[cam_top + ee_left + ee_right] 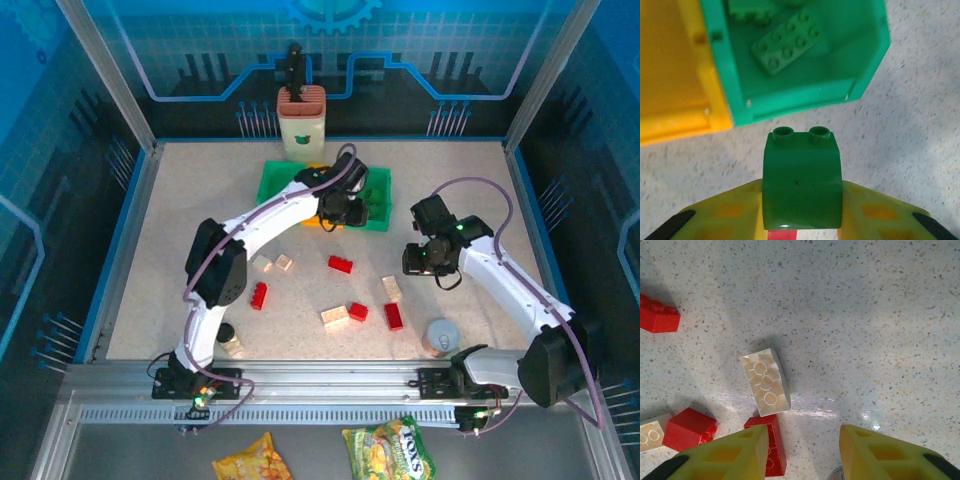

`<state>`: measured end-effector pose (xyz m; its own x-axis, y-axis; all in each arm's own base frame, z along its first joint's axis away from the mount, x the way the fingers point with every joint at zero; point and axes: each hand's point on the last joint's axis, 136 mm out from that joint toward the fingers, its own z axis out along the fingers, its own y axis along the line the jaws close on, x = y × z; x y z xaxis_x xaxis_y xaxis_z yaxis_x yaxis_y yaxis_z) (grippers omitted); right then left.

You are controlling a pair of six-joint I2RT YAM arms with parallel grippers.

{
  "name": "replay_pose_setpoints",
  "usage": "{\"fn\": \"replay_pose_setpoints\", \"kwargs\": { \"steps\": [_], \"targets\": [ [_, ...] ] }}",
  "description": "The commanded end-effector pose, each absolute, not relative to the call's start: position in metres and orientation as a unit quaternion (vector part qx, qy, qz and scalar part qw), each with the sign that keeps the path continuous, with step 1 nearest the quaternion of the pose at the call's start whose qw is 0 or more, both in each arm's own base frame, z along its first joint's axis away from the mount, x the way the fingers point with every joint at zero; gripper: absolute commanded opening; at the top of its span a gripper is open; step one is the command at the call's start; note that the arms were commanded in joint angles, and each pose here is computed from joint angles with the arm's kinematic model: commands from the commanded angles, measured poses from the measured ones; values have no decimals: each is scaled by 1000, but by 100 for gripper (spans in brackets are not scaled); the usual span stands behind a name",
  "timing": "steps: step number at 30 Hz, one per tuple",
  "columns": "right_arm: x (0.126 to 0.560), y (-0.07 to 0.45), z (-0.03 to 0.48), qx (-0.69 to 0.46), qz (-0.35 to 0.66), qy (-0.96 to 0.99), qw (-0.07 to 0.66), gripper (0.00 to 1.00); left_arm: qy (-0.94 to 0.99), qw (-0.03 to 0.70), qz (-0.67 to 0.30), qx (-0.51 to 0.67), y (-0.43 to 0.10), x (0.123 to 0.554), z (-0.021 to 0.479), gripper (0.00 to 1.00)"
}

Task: Sort the legos into containers by color
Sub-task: Place the lego in the container.

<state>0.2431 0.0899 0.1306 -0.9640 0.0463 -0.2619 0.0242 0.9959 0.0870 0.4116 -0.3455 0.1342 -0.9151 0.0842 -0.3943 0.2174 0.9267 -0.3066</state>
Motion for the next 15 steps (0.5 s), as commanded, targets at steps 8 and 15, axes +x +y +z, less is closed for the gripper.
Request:
{"fn": "replay_pose_setpoints", "kwargs": {
  "steps": [8,15],
  "targets": [
    [234,81,135,21,37,990,131,43,955,234,-154,101,-373,463,122,35],
    [231,80,134,23,38,991,129,43,953,254,-144,85,-379,491,103,35]
  ]
}}
